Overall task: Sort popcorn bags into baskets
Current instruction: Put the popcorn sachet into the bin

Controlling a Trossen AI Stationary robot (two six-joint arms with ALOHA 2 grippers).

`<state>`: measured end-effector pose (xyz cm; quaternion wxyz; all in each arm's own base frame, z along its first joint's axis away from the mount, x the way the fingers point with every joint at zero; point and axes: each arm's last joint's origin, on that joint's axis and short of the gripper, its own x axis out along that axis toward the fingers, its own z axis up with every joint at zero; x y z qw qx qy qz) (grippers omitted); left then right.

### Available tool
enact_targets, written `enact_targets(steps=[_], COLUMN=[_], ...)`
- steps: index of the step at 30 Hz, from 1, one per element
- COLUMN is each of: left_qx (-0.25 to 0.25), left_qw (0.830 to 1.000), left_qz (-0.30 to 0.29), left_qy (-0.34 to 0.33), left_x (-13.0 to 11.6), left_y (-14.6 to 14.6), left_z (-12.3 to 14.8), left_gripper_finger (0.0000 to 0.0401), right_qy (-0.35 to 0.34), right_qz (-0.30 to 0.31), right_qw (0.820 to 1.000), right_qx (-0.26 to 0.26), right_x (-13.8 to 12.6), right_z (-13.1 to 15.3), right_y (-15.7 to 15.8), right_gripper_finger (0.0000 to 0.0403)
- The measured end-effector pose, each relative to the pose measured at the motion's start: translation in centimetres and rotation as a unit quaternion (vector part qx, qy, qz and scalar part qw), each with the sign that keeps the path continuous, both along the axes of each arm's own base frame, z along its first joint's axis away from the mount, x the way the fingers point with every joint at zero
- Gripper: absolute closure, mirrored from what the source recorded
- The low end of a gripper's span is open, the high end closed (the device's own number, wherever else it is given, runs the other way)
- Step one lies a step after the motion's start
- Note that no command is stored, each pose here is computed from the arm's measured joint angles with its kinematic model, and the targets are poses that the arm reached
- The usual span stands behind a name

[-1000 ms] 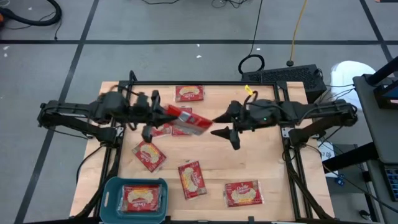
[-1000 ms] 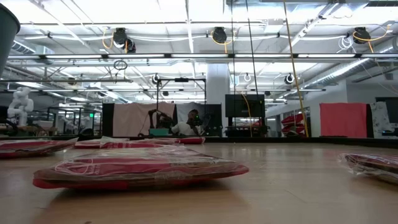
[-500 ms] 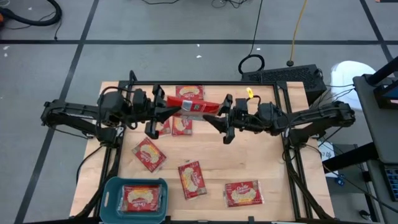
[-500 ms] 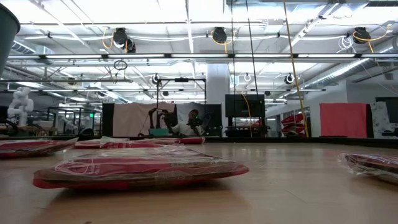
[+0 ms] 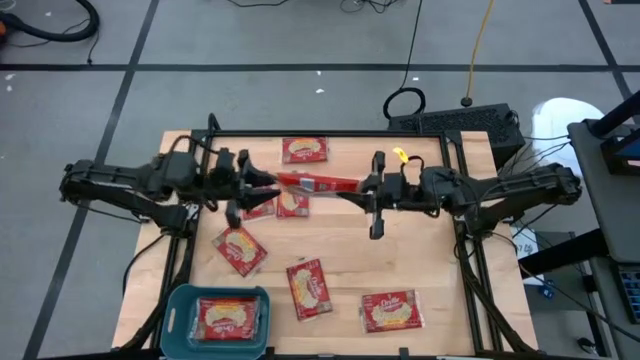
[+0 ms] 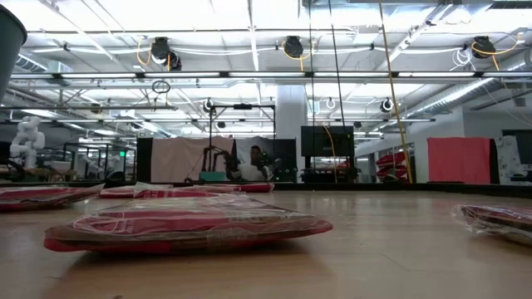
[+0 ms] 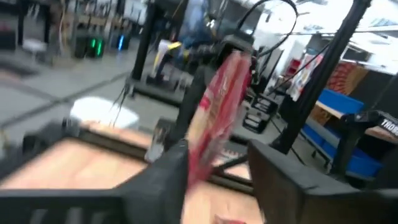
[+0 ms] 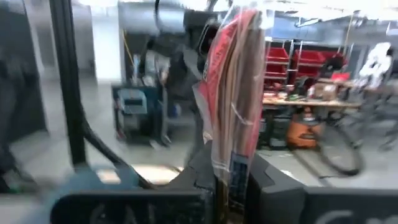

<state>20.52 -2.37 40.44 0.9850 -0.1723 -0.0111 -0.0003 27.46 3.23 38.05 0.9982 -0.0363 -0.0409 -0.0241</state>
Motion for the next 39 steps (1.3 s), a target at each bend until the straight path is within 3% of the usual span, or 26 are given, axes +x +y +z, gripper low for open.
enact_targets(steps=[4, 6, 10, 13, 20, 23, 30, 34, 39], left_qx=[-0.06, -0.083, -0.112, -0.12, -0.07, -0.035, 0.045, 0.091, 0.148], left_qw=[0.997, 0.994, 0.99, 0.991, 0.997, 0.999, 0.989, 0.973, 0.953], left_qz=[0.003, 0.005, 0.01, 0.017, 0.033, 0.023, -0.009, -0.018, 0.025], left_qy=[0.049, 0.067, 0.081, 0.053, -0.025, 0.0, 0.143, 0.213, 0.264], left_x=[-2.2, -3.2, -4.8, -5.4, -4.6, -3.0, 0.9, 3.1, 5.3], left_y=[0.3, 0.4, 0.6, 0.7, 0.7, 0.1, -2.0, -3.4, -4.7], left_z=[-0.4, -0.5, -0.6, 0.0, 1.7, 2.0, 1.7, 1.0, 0.0], left_gripper_finger=[0.0164, 0.0145, 0.0135, 0.0147, 0.017, 0.0171, 0.0171, 0.0171, 0.0171], right_qy=[0.009, 0.013, 0.009, 0.03, 0.156, 0.184, 0.215, 0.229, 0.235], right_qz=[-0.002, -0.005, -0.01, -0.003, 0.021, 0.02, 0.02, 0.012, 0.009], right_qw=[0.987, 0.977, 0.966, 0.953, 0.912, 0.899, 0.883, 0.889, 0.908], right_qx=[-0.16, -0.214, -0.259, -0.3, -0.378, -0.398, -0.417, -0.396, -0.346], right_x=[-0.5, -0.6, -0.2, 0.5, 2.4, 2.9, 4.1, 4.6, 5.2], right_z=[0.2, 0.8, 1.8, 1.7, -1.6, -2.5, -4.0, -4.6, -5.1], right_y=[0.6, 0.9, 0.9, 1.0, 1.3, 1.1, 0.2, -0.4, -1.1], right_gripper_finger=[0.0393, 0.0386, 0.0383, 0.0386, 0.0387, 0.0387, 0.0387, 0.0387, 0.0387])
